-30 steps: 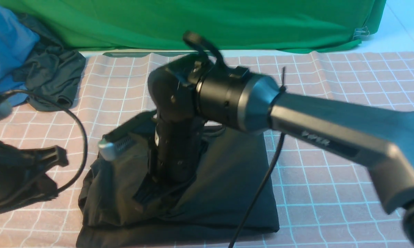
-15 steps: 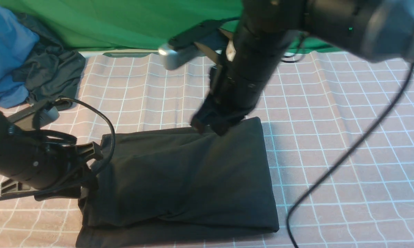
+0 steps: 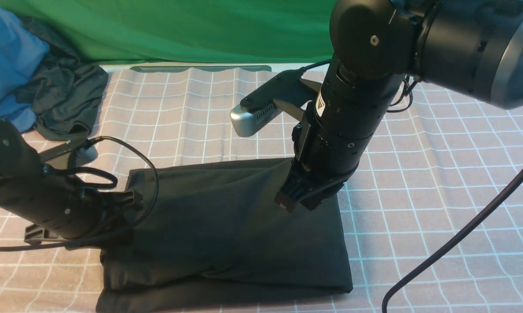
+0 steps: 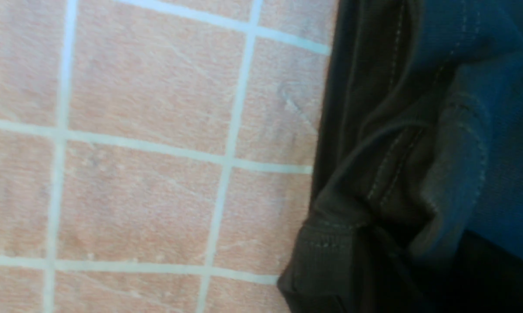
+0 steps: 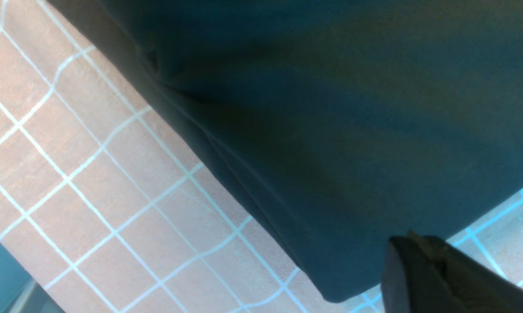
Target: Fold a long-sleeved shirt over a pink coffee tablecloth.
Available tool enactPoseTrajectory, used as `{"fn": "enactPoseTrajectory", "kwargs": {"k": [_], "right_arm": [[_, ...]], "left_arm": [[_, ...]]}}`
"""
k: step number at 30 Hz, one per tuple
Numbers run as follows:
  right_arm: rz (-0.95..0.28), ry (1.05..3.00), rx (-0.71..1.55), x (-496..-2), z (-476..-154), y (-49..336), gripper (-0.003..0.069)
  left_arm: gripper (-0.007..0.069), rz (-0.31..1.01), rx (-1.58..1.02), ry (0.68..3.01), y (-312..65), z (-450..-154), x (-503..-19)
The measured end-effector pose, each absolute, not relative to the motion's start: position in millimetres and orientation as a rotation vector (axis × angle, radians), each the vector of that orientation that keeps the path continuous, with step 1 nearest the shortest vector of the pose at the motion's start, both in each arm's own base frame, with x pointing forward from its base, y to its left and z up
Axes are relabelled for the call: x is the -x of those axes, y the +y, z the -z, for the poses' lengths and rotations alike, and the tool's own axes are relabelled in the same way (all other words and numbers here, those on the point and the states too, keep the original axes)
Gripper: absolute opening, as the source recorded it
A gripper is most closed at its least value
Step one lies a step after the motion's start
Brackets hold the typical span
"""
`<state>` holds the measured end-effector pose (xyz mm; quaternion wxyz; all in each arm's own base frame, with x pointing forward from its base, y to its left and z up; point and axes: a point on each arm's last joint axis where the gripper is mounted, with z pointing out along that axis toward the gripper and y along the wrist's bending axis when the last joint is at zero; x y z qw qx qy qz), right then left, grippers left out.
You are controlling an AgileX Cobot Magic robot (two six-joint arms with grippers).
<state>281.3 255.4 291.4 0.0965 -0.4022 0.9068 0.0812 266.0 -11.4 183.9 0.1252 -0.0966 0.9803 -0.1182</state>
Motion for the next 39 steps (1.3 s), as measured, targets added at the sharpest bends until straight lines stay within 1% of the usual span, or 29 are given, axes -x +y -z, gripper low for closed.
{"fn": "enactPoseTrajectory", "kwargs": {"k": [1, 3, 7, 13, 14, 16, 18, 19, 22, 23, 25, 27, 28, 29, 31, 32, 33, 35, 36, 37, 38, 39], "right_arm": [[-0.239, 2.681, 1.202, -281, -291, 255, 0.0038], [-0.24, 2.678, 1.209, -281, -291, 255, 0.0038], [-0.246, 2.682, 1.21, -280, -290, 255, 0.0038], [-0.252, 2.721, 1.222, -277, -280, 254, 0.0038], [-0.25, 2.725, 1.224, -276, -279, 253, 0.0038], [-0.24, 2.742, 1.251, -274, -271, 251, 0.0038], [-0.237, 2.744, 1.262, -273, -269, 251, 0.0038], [-0.237, 2.742, 1.266, -273, -268, 251, 0.0038], [-0.235, 2.739, 1.255, -276, -268, 249, 0.0038], [-0.236, 2.74, 1.254, -276, -268, 249, 0.0038], [-0.203, 2.741, 1.238, -281, -268, 243, 0.0038], [-0.147, 2.742, 1.219, -286, -268, 236, 0.0038], [-0.112, 2.743, 1.2, -291, -268, 231, 0.0038], [-0.096, 2.749, 1.174, -296, -268, 225, 0.0038], [-0.085, 2.76, 1.125, -302, -268, 218, 0.0039], [-0.083, 2.777, 1.065, -309, -268, 209, 0.0039], [-0.082, 2.795, 1.008, -315, -268, 201, 0.0039], [-0.079, 2.815, 0.941, -322, -268, 188, 0.0039], [-0.079, 2.816, 0.936, -323, -268, 188, 0.0039], [-0.077, 2.824, 0.914, -325, -268, 183, 0.0039], [-0.076, 2.827, 0.91, -326, -268, 182, 0.0039], [-0.075, 2.836, 0.902, -327, -268, 179, 0.0039]], "left_arm": [[0.0064, 0.324, 0.257, 2.852, -10, -186, -267], [0.0039, 0.297, 0.226, 2.832, -9, -192, -270], [0.0031, 0.234, 0.161, 2.803, -5, -201, -277], [0.0042, 0.209, 0.144, 2.771, -4, -204, -280], [0.0051, 0.208, 0.144, 2.767, -4, -204, -281], [0.0111, 0.199, 0.139, 2.755, -3, -204, -282], [0.0145, 0.191, 0.134, 2.751, -3, -205, -282], [0.0213, 0.183, 0.125, 2.744, -3, -206, -282], [0.03, 0.189, 0.137, 2.729, -3, -217, -282], [0.0309, 0.191, 0.14, 2.729, -3, -218, -282], [0.033, 0.227, 0.196, 2.685, -4, -234, -281], [0.0335, 0.318, 0.247, 2.642, -10, -248, -279], [0.0326, 0.407, 0.256, 2.62, -19, -256, -275], [0.0307, 0.465, 0.245, 2.608, -27, -260, -273], [0.0278, 0.516, 0.223, 2.602, -38, -264, -270], [0.0239, 0.561, 0.205, 2.604, -51, -264, -267], [0.0207, 0.573, 0.188, 2.617, -60, -261, -265], [0.0137, 0.555, 0.154, 2.668, -75, -249, -262], [0.0131, 0.55, 0.144, 2.67, -76, -248, -261], [0.0085, 0.507, 0.131, 2.728, -81, -235, -259], [0.0081, 0.5, 0.141, 2.743, -81, -231, -259], [0.0049, 0.459, 0.143, 2.79, -82, -219, -257]]}}
